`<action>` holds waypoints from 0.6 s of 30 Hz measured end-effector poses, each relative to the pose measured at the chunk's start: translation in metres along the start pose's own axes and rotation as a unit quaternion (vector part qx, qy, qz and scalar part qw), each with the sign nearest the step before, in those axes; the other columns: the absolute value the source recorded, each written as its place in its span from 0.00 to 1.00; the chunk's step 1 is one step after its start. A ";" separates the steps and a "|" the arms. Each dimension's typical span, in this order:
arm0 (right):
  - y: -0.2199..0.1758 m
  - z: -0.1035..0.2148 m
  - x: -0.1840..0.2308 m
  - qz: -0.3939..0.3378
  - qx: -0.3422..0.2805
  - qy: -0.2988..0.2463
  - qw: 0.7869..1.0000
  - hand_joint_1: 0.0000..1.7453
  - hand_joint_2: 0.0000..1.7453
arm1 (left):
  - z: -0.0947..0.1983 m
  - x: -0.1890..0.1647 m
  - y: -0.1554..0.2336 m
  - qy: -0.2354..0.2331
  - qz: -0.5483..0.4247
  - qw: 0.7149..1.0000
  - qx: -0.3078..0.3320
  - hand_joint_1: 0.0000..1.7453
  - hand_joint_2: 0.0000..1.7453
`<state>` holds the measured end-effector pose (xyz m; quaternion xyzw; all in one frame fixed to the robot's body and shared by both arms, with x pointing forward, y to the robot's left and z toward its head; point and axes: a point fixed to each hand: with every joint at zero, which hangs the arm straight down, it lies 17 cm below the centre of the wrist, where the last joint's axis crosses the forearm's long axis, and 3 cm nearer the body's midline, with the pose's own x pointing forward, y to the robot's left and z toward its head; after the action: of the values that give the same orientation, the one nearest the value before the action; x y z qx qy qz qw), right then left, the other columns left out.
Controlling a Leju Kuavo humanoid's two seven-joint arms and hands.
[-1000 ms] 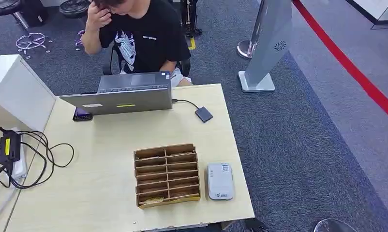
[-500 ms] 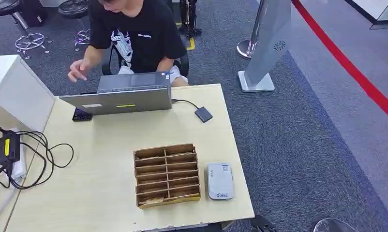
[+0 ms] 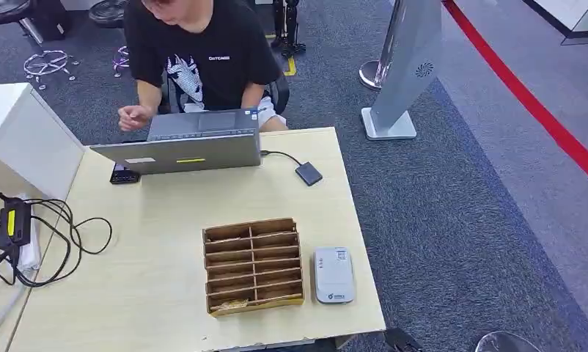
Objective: Pass the card to the sensor for recognition and then transmit it.
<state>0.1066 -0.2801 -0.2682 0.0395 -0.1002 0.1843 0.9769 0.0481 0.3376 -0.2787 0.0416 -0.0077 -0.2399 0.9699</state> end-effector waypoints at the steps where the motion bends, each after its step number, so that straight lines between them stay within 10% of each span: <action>1: 0.009 0.002 -0.001 0.003 0.022 -0.002 1.000 0.00 0.00 | 0.001 0.002 -0.006 -0.005 -0.004 1.000 -0.015 0.00 0.00; 10: -0.028 -0.003 -0.006 0.007 -0.078 0.007 0.997 0.00 0.00 | -0.001 0.001 0.008 -0.004 -0.005 1.000 0.023 0.00 0.00; 18: -0.001 -0.001 -0.007 0.027 -0.011 0.006 1.000 0.00 0.00 | 0.001 0.004 -0.005 -0.012 -0.013 1.000 -0.009 0.00 0.00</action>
<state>0.1009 -0.2835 -0.2707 0.0248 -0.0979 0.2100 0.9725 0.0496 0.3307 -0.2787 0.0304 -0.0172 -0.2530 0.9668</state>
